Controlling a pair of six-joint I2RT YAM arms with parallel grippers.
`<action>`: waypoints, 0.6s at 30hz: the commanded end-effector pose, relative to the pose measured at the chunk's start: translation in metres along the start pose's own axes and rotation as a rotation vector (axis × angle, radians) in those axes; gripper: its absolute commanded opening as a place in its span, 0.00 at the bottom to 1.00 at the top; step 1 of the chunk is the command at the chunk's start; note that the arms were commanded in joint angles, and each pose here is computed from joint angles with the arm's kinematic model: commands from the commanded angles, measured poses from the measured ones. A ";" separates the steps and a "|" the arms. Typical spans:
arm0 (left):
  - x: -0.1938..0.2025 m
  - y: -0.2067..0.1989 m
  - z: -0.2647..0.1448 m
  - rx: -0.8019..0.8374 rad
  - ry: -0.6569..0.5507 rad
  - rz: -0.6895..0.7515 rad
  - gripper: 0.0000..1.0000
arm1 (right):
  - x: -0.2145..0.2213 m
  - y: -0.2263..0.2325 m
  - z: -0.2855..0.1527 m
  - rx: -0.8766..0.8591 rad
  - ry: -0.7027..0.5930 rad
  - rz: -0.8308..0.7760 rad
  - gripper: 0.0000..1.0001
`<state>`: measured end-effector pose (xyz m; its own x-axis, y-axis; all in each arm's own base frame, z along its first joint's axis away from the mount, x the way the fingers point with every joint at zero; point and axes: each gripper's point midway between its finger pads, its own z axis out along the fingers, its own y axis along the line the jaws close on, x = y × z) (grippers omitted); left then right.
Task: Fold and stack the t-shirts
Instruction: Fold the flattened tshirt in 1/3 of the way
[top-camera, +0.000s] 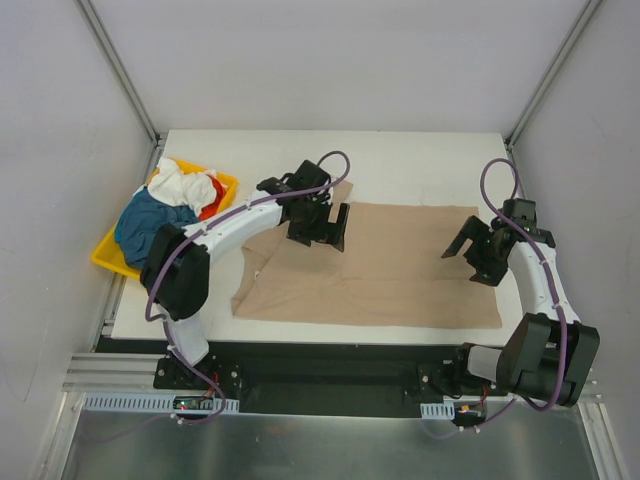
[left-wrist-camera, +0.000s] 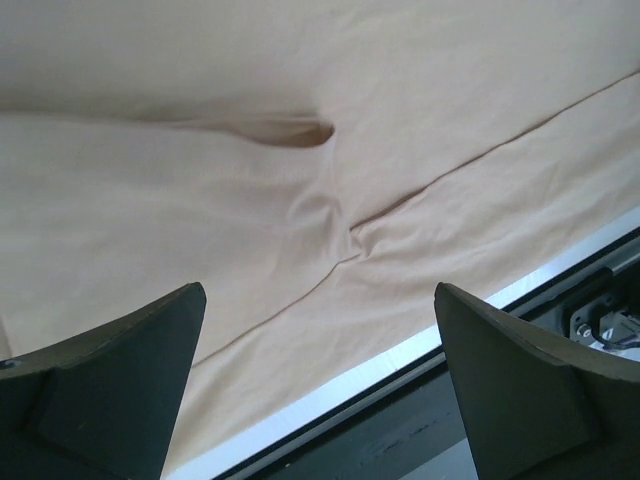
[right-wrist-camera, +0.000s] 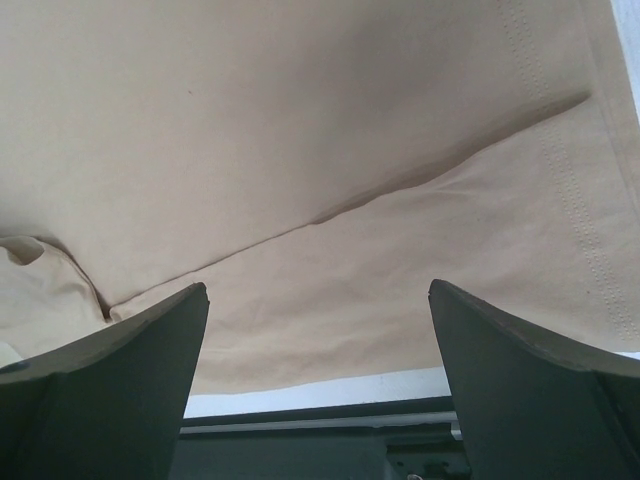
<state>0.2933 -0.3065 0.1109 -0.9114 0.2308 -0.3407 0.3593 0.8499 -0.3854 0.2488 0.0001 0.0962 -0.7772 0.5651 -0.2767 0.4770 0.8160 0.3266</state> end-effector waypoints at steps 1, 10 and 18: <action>0.014 0.011 -0.014 -0.042 -0.046 -0.049 0.99 | -0.001 0.009 -0.006 -0.038 -0.012 -0.021 0.97; 0.072 0.046 0.003 -0.092 0.019 -0.216 0.99 | 0.031 -0.004 0.019 0.023 0.076 -0.023 0.97; 0.120 0.073 0.012 -0.129 0.057 -0.322 0.99 | 0.066 -0.014 0.042 0.043 0.183 -0.003 0.97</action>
<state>0.2171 -0.2300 0.0327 -0.9873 0.0332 -0.1554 0.0853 0.9358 -0.3421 0.2142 0.0258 0.0471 -0.8426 0.5207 -0.1378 0.4697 0.8355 0.2852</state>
